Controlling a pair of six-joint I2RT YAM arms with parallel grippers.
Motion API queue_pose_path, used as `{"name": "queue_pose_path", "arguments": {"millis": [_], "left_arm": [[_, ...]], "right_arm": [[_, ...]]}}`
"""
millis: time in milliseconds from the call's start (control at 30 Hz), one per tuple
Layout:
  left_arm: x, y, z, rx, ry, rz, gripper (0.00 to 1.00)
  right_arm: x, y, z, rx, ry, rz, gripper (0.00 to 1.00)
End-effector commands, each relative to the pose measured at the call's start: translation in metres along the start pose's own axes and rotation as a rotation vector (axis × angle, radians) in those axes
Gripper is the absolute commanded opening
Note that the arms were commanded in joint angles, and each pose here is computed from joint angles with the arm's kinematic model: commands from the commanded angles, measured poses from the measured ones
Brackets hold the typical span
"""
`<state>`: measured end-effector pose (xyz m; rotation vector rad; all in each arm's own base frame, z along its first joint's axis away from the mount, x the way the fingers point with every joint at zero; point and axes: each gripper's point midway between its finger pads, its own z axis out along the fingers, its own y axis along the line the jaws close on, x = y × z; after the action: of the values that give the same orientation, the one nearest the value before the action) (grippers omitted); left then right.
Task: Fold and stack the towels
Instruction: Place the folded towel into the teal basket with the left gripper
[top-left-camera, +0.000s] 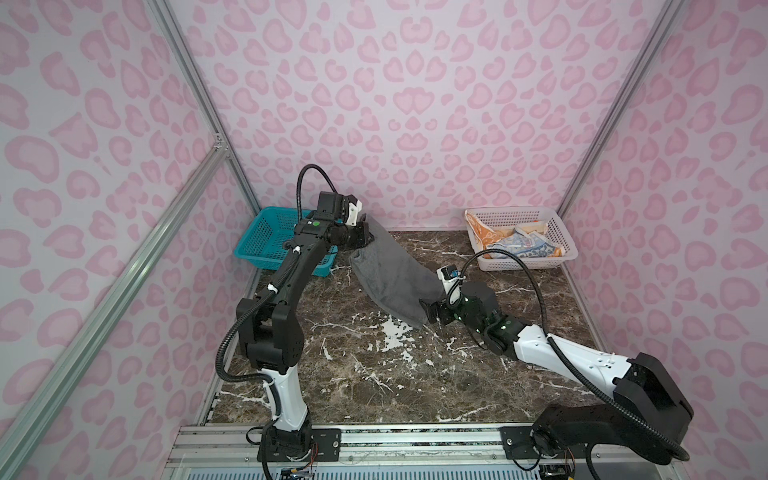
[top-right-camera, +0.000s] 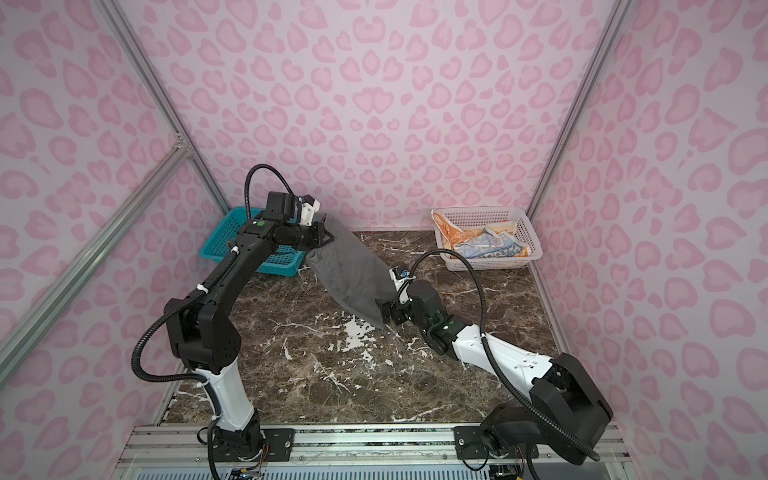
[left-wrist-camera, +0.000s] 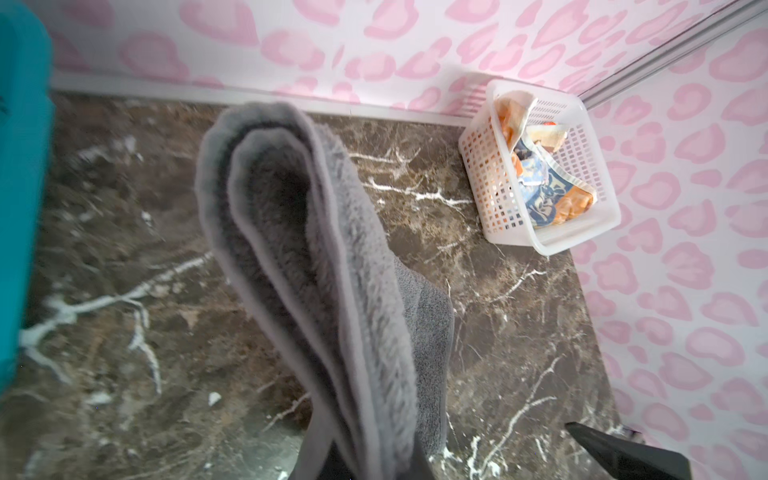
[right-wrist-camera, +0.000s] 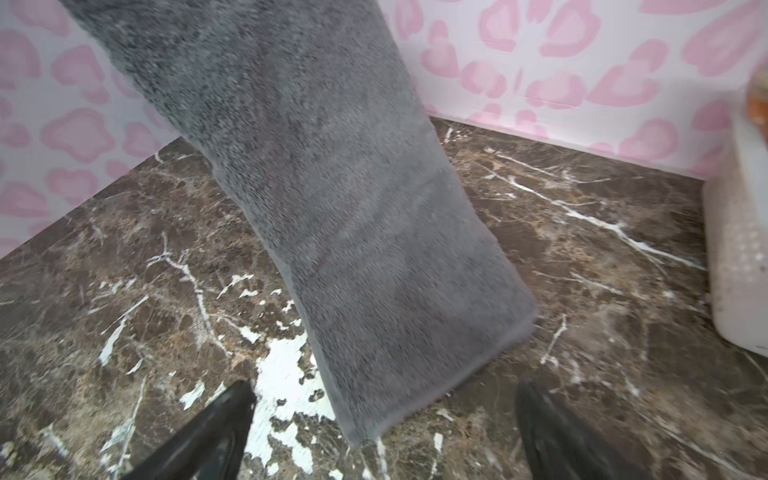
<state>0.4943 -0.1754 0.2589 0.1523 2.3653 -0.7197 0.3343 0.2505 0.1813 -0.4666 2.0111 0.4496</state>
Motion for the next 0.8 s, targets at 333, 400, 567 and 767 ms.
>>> {"name": "queue_pose_path", "arguments": {"millis": [333,400,567,767], "left_arm": [[-0.079,0.072,-0.067,-0.233,-0.157,0.149,0.03],[-0.085,0.083,-0.074,-0.274,-0.166,0.168,0.03],[-0.099,0.106,-0.097,-0.334,-0.212,0.189,0.03],[-0.124,0.138,-0.123,-0.403,-0.291,0.216,0.03]], "right_arm": [[-0.002,-0.012,0.009,0.017,0.045,0.043,0.99],[-0.003,-0.01,0.011,0.007,0.051,0.045,0.99],[-0.003,-0.007,0.017,-0.005,0.068,0.048,0.99],[-0.001,-0.003,0.026,-0.022,0.087,0.057,0.99]]}}
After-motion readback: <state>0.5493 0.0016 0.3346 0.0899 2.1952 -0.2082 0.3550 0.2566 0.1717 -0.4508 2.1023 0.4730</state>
